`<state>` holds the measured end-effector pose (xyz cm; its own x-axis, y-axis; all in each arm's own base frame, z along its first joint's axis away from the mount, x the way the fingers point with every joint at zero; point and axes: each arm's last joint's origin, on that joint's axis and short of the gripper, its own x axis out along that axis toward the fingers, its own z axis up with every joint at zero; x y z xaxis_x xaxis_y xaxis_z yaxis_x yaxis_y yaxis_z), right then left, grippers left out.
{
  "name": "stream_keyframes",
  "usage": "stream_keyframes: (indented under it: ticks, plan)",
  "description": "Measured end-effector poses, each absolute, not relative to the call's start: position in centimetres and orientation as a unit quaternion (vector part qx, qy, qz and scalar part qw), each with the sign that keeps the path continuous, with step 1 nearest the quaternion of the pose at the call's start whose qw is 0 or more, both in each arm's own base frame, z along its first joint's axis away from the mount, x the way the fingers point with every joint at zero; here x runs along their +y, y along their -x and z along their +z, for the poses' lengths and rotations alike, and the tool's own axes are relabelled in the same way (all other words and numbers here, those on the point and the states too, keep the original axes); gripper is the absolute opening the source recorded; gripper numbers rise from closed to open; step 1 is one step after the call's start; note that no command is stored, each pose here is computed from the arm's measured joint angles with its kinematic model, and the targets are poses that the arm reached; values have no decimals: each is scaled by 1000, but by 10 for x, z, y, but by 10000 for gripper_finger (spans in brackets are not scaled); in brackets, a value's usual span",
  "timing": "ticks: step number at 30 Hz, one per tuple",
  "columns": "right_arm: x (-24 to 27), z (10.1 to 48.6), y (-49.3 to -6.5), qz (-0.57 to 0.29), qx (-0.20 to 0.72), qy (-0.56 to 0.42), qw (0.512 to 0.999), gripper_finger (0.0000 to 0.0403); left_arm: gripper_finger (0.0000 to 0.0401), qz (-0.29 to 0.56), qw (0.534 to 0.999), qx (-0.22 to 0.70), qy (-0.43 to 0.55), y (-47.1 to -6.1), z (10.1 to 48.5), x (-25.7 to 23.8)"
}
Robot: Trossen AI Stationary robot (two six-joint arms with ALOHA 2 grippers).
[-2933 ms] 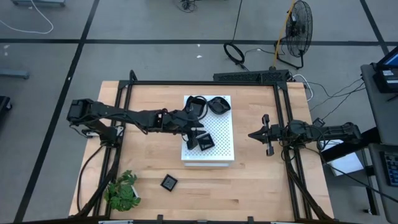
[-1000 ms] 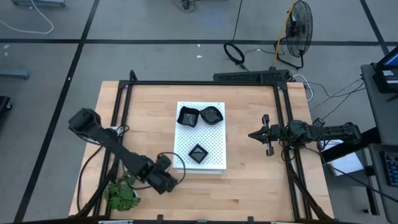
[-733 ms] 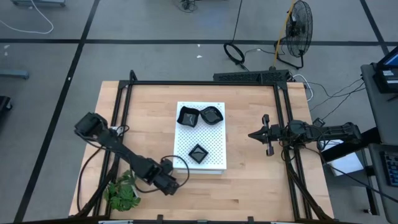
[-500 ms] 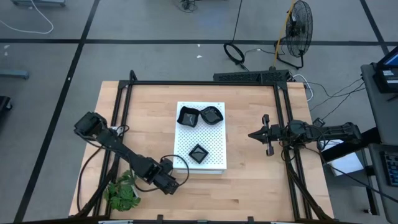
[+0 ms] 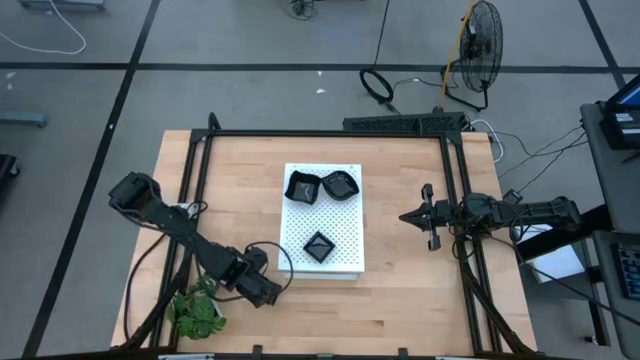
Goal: Pick & Place Mini shaped plates
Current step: Stack the black square plate on top of the other black square plates on the shelf
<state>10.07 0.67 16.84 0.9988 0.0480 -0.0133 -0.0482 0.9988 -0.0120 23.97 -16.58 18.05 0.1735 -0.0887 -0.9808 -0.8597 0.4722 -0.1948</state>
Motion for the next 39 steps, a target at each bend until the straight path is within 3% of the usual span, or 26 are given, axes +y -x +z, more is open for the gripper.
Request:
stream_keyframes:
  ticks: [34,39]
  plan:
    - [7,168,-101,24,7,6,1000,0,131,326,625,579,410,-251,144,-174]
    - [7,168,-101,24,6,6,1000,0,101,322,611,594,412,-249,146,-174]
